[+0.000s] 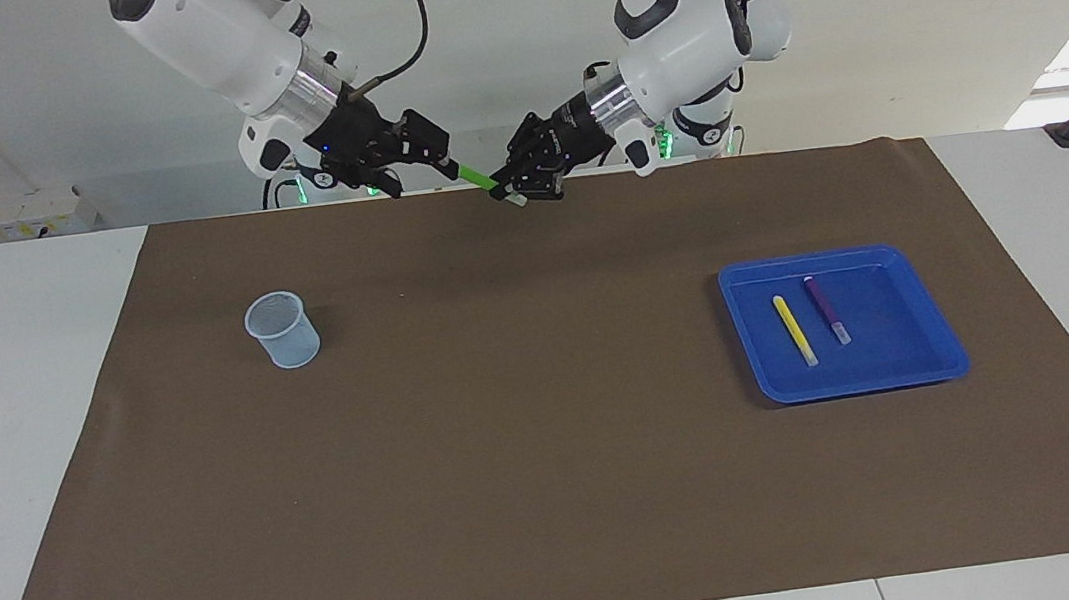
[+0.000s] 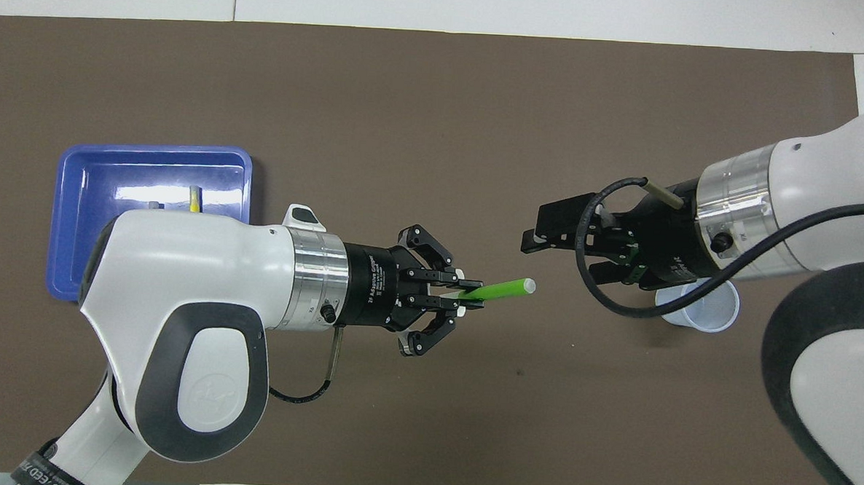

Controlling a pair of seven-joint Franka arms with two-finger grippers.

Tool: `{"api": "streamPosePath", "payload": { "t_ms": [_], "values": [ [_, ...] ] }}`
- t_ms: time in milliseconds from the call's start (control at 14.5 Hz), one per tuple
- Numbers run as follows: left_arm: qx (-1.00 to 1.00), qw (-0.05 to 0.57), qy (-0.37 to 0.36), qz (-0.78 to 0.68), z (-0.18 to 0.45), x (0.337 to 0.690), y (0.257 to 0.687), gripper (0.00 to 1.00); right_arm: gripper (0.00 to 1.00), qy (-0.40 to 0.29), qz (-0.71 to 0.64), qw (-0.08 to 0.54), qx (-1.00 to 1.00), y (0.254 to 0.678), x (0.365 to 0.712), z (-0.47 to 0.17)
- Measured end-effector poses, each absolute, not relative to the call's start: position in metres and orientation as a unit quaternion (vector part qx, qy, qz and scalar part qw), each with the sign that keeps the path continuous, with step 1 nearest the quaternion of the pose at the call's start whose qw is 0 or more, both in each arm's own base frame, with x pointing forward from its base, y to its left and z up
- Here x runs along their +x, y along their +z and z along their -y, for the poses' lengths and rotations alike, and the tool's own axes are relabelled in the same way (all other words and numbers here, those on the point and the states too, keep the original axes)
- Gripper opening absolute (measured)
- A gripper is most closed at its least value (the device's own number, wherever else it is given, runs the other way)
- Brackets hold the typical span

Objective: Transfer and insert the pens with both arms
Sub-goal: 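Grasp the green pen with the right gripper while the left gripper opens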

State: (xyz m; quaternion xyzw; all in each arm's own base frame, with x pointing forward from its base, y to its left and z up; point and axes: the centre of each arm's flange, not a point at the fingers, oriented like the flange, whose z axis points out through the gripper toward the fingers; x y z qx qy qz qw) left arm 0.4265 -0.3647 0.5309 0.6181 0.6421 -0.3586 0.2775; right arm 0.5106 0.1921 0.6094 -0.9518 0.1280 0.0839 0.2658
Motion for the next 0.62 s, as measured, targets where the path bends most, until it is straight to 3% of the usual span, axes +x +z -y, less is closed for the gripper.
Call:
{"api": "streamPosePath", "payload": {
  "t_ms": [619],
  "values": [
    [0.606,0.29,-0.361,-0.646,0.367,0.426,0.533,0.17,0.99,0.102,-0.152,0.261,-0.948,0.605,0.492,-0.22]
  ]
}}
